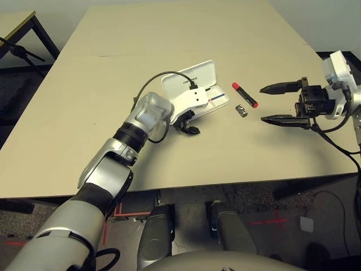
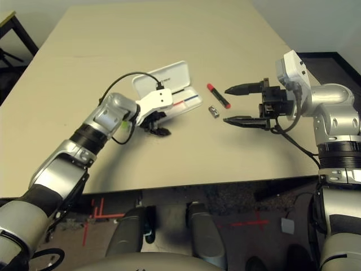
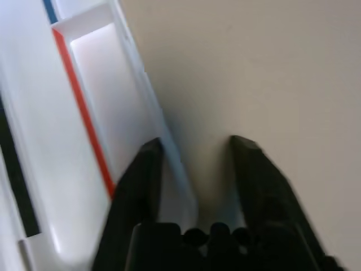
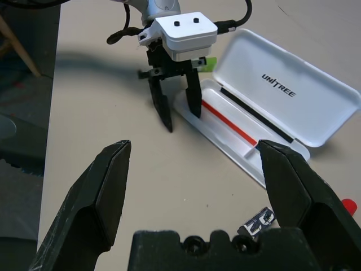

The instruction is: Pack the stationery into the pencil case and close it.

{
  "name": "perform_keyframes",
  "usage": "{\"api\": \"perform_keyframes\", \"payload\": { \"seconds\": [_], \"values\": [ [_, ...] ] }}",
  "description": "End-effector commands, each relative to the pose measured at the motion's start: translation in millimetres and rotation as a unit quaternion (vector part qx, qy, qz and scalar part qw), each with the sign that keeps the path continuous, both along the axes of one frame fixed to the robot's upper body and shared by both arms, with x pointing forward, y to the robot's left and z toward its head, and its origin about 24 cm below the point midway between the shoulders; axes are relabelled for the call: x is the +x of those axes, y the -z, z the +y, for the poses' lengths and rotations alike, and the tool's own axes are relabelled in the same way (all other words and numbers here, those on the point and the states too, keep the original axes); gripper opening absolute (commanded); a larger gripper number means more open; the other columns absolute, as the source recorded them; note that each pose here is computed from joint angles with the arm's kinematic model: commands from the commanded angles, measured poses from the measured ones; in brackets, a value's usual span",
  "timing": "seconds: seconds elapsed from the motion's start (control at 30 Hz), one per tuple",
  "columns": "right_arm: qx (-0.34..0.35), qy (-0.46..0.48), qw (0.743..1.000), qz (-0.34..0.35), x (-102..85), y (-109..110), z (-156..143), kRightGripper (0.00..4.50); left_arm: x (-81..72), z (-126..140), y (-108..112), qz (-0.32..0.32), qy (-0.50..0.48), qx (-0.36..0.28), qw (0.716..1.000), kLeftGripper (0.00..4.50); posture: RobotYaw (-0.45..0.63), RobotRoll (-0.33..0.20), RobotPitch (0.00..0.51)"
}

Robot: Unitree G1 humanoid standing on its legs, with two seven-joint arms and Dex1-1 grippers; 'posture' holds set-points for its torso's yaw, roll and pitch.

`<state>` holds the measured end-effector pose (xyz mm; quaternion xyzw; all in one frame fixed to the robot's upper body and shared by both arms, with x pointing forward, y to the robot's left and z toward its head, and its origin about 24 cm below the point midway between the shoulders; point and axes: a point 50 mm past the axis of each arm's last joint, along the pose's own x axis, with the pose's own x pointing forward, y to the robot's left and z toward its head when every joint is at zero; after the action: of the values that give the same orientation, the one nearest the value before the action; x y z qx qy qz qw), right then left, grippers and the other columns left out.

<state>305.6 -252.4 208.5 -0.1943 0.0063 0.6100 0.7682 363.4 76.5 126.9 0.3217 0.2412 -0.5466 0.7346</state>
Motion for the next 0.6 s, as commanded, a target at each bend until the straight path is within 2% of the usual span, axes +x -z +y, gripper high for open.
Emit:
{"api": "perform_keyframes", "payload": {
  "seconds": [0.03, 0.1, 0.17, 0.6],
  "values": [
    [0.007, -0.004, 1.0, -0.01, -0.6, -3.9, 0.9, 4.5, -0.2, 1.4, -0.7, 0.006, 0.005, 0.014, 1.0, 1.3, -0.12, 0.0, 0.135],
    [0.007, -0.003, 1.0, -0.01, -0.4, -4.0, -0.2, 4.5, -0.2, 1.8, -4.5, -0.006, 0.011, 0.011, 1.0, 0.5, -0.12, 0.0, 0.136],
    [0.007, -0.001, 1.0, -0.009, -0.2, -4.1, -2.3, 4.5, -0.2, 2.2, -8.8, -0.019, 0.016, 0.009, 1.0, 0.02, -0.11, 0.0, 0.137],
    [0.007, 0.045, 0.999, -0.005, 1.5, -3.2, -24.8, 4.5, -12.1, 15.2, -29.9, -0.068, 0.075, -0.003, 0.995, 0.02, -0.1, 0.0, 0.139]
  ]
}}
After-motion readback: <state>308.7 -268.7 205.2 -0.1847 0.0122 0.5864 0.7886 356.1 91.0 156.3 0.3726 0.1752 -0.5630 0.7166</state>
